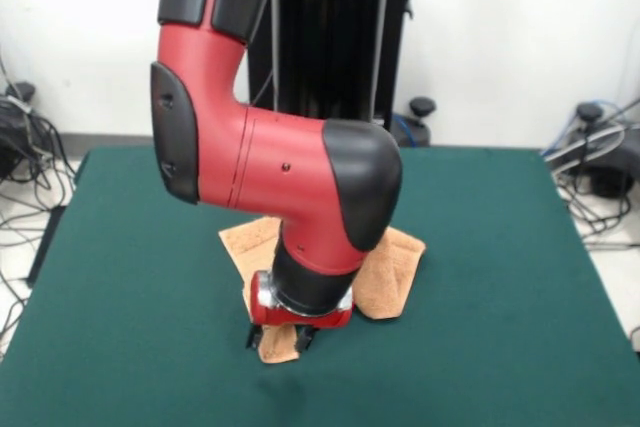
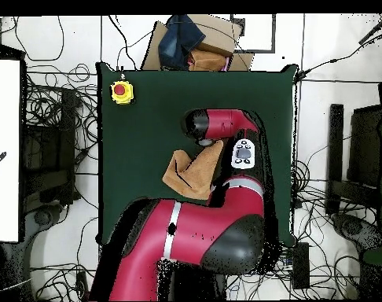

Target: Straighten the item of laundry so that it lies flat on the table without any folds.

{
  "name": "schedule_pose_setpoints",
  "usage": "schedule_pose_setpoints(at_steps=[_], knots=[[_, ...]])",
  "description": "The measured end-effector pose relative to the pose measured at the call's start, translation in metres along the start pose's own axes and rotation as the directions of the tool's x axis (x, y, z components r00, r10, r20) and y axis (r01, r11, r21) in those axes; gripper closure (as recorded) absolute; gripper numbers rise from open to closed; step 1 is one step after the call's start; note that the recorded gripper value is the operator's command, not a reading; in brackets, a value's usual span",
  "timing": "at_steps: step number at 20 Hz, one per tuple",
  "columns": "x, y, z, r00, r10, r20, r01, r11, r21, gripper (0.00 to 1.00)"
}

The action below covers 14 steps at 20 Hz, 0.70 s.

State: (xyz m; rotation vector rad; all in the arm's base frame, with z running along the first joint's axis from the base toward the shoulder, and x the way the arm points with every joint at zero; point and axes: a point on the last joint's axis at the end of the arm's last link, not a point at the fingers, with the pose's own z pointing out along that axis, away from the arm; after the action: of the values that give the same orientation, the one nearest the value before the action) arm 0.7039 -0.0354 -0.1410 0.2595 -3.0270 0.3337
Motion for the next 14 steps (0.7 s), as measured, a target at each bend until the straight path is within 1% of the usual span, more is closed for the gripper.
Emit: schedule_pose_setpoints(at_steps=[2,4,7,8,9,11,14], knots=[[-0.001,-0.002,0.003,1.0,0.004,0.004,-0.004,1.0,0.0,0.0],[-0.004,-0.008,0.015,1.0,0.016,0.017,-0.016,1.0,-0.002,0.0],[-0.004,-0.012,0.024,1.0,0.023,0.021,-0.023,1.0,-0.003,0.0],[-0.004,-0.015,0.034,0.999,0.029,0.024,-0.029,1.0,-0.003,0.0],[-0.004,-0.015,0.037,0.999,0.031,0.025,-0.03,1.0,-0.003,0.0],[-0.005,-0.016,0.042,0.999,0.037,0.026,-0.037,0.999,-0.007,0.0],[-0.009,-0.019,0.04,0.999,0.038,0.033,-0.038,0.999,-0.003,0.0]])
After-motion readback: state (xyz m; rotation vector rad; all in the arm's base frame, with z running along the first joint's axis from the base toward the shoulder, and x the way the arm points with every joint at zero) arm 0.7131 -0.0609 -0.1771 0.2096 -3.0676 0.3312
